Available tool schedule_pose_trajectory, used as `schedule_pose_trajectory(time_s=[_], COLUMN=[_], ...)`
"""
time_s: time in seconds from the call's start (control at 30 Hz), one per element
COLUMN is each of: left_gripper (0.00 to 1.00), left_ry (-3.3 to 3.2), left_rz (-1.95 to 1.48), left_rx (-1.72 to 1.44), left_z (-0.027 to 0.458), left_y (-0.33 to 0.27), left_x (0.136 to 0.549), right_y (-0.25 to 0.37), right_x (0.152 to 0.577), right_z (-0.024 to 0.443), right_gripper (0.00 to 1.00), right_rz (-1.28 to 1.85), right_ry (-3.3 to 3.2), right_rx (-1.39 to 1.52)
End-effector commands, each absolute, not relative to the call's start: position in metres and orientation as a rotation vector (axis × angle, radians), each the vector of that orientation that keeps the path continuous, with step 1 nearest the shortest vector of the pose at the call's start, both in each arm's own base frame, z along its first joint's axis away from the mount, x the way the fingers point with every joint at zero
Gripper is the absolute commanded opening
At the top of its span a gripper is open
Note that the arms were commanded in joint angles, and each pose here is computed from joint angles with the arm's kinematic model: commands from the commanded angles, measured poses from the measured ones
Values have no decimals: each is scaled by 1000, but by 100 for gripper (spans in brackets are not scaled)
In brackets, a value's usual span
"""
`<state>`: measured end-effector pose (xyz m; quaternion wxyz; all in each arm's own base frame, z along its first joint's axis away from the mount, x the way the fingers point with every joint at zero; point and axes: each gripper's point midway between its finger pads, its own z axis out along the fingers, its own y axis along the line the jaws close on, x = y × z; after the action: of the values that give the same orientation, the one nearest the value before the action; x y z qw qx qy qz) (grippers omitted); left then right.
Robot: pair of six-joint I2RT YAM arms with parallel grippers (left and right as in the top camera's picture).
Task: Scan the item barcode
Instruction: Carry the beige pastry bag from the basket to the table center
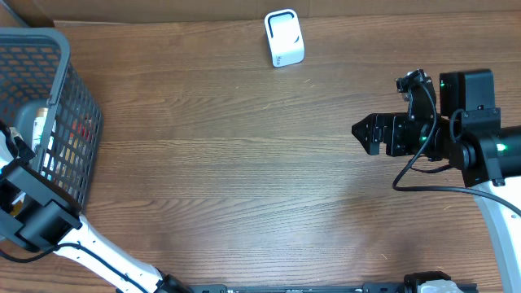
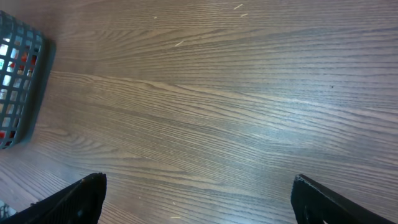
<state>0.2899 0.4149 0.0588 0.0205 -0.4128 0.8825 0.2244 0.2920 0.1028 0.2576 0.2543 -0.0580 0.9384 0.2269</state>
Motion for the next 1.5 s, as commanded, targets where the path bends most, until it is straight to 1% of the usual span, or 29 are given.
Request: schedule_pose_trajectory(time_s=[0.0, 0.07, 0.17, 0.23, 0.37, 0.47, 0.57, 0.67, 0.77, 0.83, 0.93, 1.1, 1.27, 1.47], left_gripper=[4, 4, 4, 4, 4, 4, 4, 4, 4, 4, 4, 4, 4, 4], left_ry=[2690, 2655, 2613, 2563, 2414, 2292, 2174, 2047, 1965, 1955, 1980, 2114, 2282, 2486], left_rz=[675, 642, 485, 357, 53, -93, -230, -422, -581, -663, -816, -987, -1126, -1388], left_rx=[-1361, -1383, -1345, -1302, -1142, -997, -835, -619, -447, -357, -183, 75, 252, 470], left_z=[58, 68, 89, 112, 183, 247, 315, 382, 432, 446, 449, 418, 369, 289], left_y=[418, 418, 410, 404, 379, 356, 323, 273, 222, 191, 133, 43, -41, -144], left_x=[293, 298, 318, 336, 378, 396, 404, 405, 393, 388, 384, 393, 412, 402], right_y=[105, 105, 105, 105, 105, 105, 106, 106, 106, 105, 106, 106, 106, 106], right_x=[295, 295, 295, 295, 296, 298, 299, 299, 299, 299, 300, 302, 302, 302], right_z=[268, 268, 268, 268, 269, 270, 271, 271, 271, 271, 271, 273, 273, 273], right_gripper=[96, 96, 96, 96, 96, 96, 96, 95, 95, 95, 95, 95, 93, 92], right_rz=[614, 614, 614, 614, 613, 613, 612, 612, 612, 612, 612, 611, 613, 612], right_ry=[2516, 2516, 2516, 2515, 2510, 2498, 2492, 2493, 2493, 2493, 2489, 2477, 2477, 2476], right_rx=[-182, -183, -183, -183, -184, -186, -188, -188, -188, -187, -188, -191, -191, -191])
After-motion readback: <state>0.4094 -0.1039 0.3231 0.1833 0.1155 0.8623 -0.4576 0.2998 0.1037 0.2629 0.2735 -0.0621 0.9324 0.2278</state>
